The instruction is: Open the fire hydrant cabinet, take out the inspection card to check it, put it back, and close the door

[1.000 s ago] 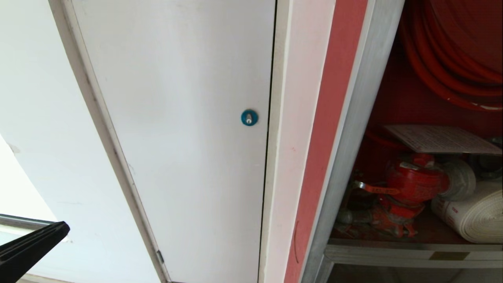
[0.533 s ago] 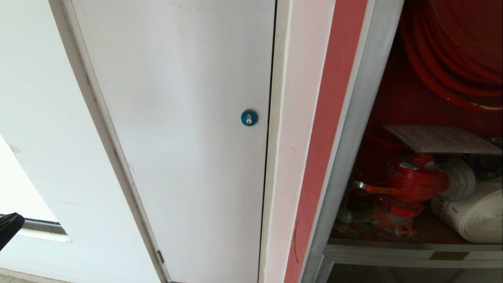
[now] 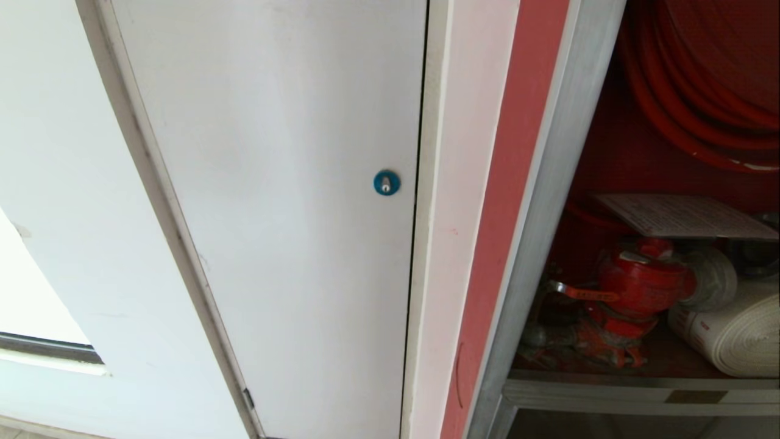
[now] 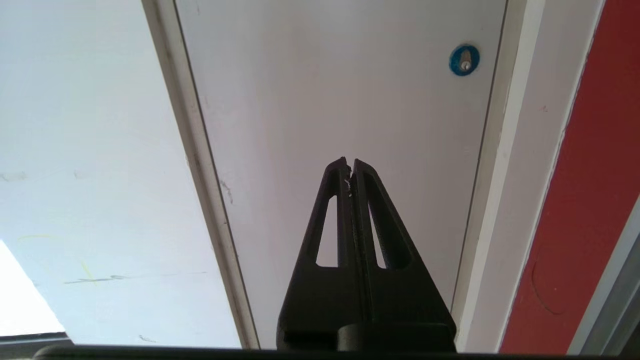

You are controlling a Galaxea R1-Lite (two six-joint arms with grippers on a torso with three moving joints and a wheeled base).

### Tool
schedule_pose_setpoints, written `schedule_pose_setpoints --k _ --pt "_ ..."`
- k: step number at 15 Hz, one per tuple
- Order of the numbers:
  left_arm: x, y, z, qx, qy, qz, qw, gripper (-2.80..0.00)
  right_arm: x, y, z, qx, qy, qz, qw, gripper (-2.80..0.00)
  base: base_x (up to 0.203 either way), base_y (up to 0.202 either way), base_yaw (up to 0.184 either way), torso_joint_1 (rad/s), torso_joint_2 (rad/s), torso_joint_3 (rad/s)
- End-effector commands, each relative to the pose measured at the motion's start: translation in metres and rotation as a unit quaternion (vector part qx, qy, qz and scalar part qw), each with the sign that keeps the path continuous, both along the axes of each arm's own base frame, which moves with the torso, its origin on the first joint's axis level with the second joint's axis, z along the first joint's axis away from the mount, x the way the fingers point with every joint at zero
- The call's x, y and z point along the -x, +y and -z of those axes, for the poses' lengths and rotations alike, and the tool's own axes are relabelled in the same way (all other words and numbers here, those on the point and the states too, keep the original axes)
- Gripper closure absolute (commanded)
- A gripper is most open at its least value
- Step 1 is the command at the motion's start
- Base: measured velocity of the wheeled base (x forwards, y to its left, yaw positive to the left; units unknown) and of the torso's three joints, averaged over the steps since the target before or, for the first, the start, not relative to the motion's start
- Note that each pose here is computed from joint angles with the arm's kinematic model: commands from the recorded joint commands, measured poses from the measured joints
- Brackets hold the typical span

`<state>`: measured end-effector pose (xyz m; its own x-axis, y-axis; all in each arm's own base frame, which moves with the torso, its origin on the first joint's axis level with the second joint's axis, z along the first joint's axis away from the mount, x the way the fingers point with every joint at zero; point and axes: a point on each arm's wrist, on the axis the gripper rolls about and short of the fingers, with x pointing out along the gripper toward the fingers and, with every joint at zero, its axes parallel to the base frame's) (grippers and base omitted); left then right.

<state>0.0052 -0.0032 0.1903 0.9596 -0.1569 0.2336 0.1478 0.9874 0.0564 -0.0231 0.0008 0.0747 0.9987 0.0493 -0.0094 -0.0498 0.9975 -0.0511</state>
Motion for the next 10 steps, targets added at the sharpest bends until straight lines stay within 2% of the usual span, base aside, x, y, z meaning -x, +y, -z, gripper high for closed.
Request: schedule_pose_setpoints --k 1,7,10 --pt "0.009 0.0 0.009 0.0 -0.015 -0.002 0.9999 0.0 0.0 0.0 0.0 0.0 0.0 -0.001 1.0 0.0 0.0 0.0 0.0 0.0 0.0 0.0" --pt "0.024 0.0 0.038 -0.013 -0.01 -0.005 0.9999 0.0 0.0 0.0 0.0 0.0 0.0 -0.001 1.0 0.0 0.0 0.0 0.0 0.0 0.0 0.0" --pt "0.021 0.0 0.052 -0.036 0.003 -0.009 0.9993 0.0 0.0 0.0 0.0 0.0 0.0 -0.001 1.0 0.0 0.0 0.0 0.0 0.0 0.0 0.0"
